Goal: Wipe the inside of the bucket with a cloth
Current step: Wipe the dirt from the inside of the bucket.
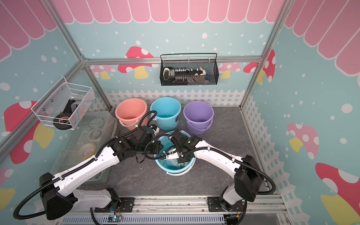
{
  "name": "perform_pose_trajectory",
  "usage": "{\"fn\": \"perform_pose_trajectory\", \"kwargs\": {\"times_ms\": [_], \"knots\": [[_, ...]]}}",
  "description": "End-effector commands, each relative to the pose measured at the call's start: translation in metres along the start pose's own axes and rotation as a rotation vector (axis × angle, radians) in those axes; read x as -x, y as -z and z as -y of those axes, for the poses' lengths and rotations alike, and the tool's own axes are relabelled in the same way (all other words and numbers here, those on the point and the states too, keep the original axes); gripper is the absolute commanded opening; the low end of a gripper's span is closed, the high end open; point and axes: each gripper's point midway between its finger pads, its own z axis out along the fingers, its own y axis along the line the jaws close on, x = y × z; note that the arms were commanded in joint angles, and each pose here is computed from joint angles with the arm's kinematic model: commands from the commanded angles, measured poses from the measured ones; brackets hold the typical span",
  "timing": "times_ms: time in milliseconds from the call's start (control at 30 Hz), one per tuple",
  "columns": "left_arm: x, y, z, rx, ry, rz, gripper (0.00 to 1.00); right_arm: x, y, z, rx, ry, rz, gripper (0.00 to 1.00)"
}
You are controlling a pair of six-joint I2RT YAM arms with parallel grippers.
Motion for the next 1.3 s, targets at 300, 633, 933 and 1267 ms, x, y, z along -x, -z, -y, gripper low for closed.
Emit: {"fn": "perform_pose_trajectory", "kwargs": {"times_ms": [300, 633, 933, 1267], "knots": [[0.019, -0.012, -0.028, 0.093, 0.013, 0.071, 0.00, 0.017, 0.108, 0.009, -0.090, -0.630, 0.213, 0.00], [0.010, -0.021, -0.030, 0.087, 0.020, 0.042, 0.00, 0.004, 0.098, 0.001, -0.006, -0.947, 0.042, 0.00], [0.011, -0.029, -0.030, 0.094, 0.039, 0.026, 0.00, 0.027, 0.044, -0.038, 0.326, -1.130, -0.077, 0.00], [0.015, -0.033, -0.018, 0.038, 0.042, 0.020, 0.00, 0.018, -0.020, -0.050, 0.361, -1.227, -0.155, 0.00]]}}
